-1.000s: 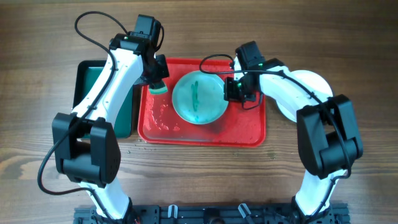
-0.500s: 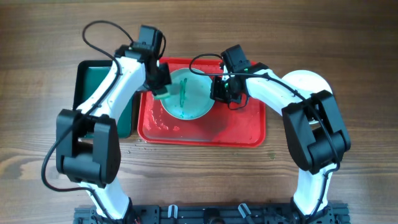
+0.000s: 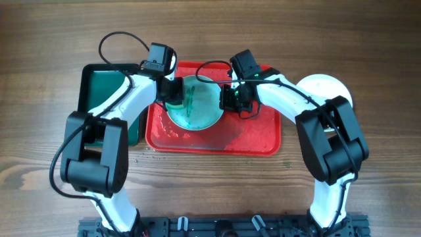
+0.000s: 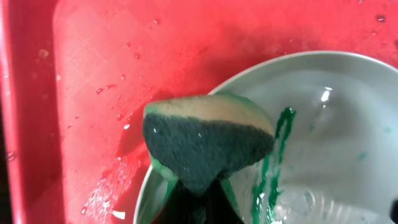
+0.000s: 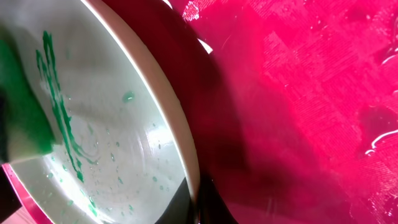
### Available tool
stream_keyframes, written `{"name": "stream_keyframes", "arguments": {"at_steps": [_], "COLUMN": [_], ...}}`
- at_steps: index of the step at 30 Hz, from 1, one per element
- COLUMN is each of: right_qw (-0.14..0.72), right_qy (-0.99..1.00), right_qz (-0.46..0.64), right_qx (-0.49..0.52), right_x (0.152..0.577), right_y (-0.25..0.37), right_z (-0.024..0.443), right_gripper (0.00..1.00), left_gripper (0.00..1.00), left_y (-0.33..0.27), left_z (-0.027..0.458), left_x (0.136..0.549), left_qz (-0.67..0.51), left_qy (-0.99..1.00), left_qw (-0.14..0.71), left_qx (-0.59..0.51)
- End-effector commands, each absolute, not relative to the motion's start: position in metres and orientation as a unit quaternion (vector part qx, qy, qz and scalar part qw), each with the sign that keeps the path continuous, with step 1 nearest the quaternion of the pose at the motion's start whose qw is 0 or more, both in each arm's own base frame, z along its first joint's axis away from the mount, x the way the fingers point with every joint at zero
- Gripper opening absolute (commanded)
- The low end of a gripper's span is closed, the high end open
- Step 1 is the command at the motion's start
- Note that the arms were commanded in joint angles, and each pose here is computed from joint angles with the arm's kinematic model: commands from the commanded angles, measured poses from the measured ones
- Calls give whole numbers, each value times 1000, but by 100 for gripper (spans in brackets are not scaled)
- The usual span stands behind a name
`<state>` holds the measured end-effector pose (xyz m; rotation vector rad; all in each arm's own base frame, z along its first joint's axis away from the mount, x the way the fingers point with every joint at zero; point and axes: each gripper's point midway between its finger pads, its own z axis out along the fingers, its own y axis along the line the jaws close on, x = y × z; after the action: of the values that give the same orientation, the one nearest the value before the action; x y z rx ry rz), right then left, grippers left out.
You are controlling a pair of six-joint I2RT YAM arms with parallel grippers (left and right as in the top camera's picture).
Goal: Clean dirty plates on tray and stack at the side
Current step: 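Scrub the last plate with the sponge while the right gripper holds it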
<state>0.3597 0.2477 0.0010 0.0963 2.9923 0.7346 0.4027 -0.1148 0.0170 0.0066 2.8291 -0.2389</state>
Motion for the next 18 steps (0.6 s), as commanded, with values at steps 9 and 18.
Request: {"name": "stream_keyframes", "arguments": {"at_steps": [9, 18], "right_qw": [13, 13], "right_qy": [969, 969], "right_qz": [247, 247], "right_qx": [0, -1], "right_x": [351, 351], "right_y": [258, 258], "right_z": [-9, -9], "right_gripper": [4, 4], "left_gripper": [4, 4], "left_y": [-189, -198], "left_z": [-16, -8], "left_x": [357, 386], "left_qz": [-117, -130], "left_qy": [979, 975], "left_qw": [89, 147], "left_qx": [139, 102]}}
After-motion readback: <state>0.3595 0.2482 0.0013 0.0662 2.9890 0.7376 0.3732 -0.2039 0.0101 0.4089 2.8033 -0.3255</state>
